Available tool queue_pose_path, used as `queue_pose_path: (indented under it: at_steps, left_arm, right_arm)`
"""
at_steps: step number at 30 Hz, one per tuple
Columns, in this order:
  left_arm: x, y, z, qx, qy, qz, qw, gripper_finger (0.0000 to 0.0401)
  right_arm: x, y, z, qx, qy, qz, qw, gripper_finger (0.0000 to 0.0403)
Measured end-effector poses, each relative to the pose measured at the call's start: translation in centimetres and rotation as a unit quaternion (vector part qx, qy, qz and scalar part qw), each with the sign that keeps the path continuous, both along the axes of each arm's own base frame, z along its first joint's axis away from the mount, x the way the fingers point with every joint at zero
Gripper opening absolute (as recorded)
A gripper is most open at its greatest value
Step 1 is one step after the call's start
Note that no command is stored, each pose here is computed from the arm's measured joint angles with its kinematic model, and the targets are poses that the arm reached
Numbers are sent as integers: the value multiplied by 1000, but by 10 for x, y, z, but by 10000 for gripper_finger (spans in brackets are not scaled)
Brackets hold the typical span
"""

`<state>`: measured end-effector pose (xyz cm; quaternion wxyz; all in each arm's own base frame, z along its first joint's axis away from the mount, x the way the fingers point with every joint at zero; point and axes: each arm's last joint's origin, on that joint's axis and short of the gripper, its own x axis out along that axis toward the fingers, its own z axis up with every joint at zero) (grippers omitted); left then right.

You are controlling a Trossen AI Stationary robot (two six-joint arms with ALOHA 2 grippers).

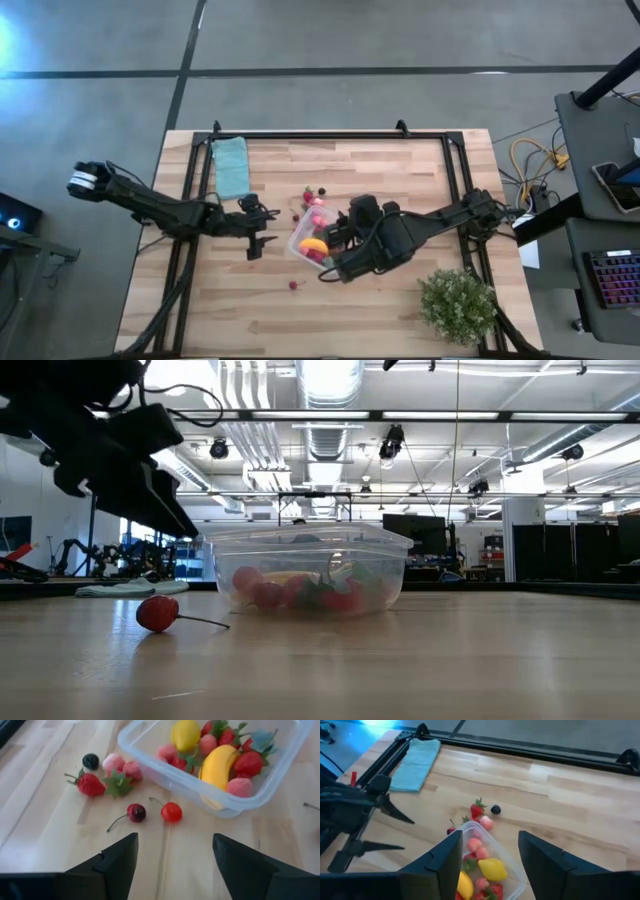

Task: Pick and placing Produce into tupperware
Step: Adjust the transparent container

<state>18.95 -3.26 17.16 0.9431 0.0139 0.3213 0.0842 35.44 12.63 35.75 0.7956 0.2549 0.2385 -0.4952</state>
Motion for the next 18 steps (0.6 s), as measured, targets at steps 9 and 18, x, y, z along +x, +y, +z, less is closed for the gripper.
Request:
queue_pose_path:
  at_steps: [9, 18]
  left_arm:
    - [20, -6, -12, -22, -17, -16, 999, 167]
    - [41, -10, -20, -19, -4, -16, 1000, 103]
  right_arm:
    - [-1, 3, -15, 44, 42, 6, 998, 133]
    - [-4, 12, -22, 46, 48, 6, 998, 93]
